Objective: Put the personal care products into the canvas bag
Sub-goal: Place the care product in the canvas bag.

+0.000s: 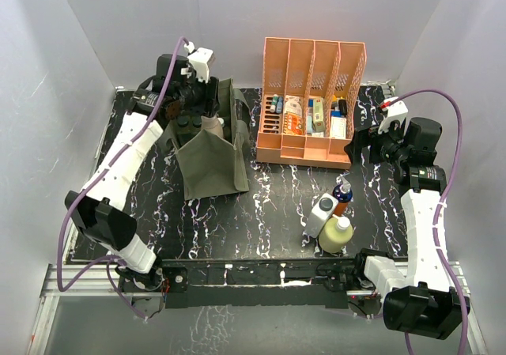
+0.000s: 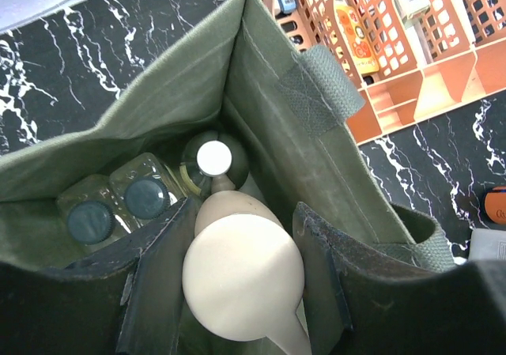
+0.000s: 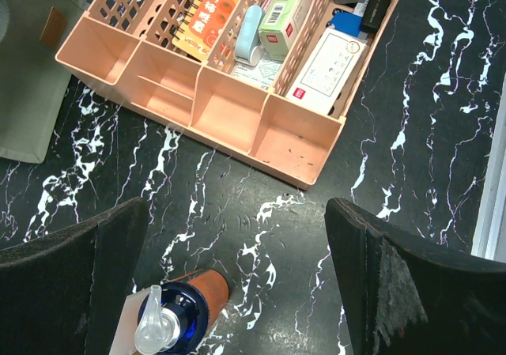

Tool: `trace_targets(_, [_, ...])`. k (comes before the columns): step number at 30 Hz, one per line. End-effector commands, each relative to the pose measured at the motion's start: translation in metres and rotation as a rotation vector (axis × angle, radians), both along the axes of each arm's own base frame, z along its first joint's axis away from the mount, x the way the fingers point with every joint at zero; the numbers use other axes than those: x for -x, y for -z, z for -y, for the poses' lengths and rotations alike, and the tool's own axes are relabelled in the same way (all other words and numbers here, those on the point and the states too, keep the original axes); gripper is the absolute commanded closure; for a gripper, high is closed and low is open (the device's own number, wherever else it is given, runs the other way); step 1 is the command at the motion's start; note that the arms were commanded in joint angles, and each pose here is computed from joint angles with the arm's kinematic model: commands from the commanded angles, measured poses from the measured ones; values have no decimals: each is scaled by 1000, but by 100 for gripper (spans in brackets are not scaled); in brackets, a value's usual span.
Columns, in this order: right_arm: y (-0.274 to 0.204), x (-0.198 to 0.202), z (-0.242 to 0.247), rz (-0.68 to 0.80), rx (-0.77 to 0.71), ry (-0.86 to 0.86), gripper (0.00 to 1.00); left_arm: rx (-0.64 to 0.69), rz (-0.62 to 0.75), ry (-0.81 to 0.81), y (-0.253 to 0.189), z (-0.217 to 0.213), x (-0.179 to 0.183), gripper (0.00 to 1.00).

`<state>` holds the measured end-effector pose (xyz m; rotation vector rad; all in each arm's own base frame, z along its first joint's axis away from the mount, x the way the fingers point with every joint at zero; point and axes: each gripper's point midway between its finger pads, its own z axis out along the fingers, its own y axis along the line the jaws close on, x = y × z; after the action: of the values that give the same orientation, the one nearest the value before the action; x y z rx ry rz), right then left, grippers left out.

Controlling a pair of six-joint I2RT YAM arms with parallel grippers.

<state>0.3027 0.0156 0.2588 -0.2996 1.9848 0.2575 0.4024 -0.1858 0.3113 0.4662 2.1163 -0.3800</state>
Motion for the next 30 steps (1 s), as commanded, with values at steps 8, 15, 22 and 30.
trace_targets(8, [-20,-4,0,81,11,-6,1,84,91,70,-15,18,-9,100])
trace_targets(15, [-19,-4,0,79,9,-6,1,89,85,128,-4,27,-10,100])
trace_targets(22, [-19,-4,0,80,9,-7,1,85,108,181,0,36,-12,100])
trace_targets(30, [-20,-3,0,83,10,-7,1,70,86,250,15,46,-9,100])
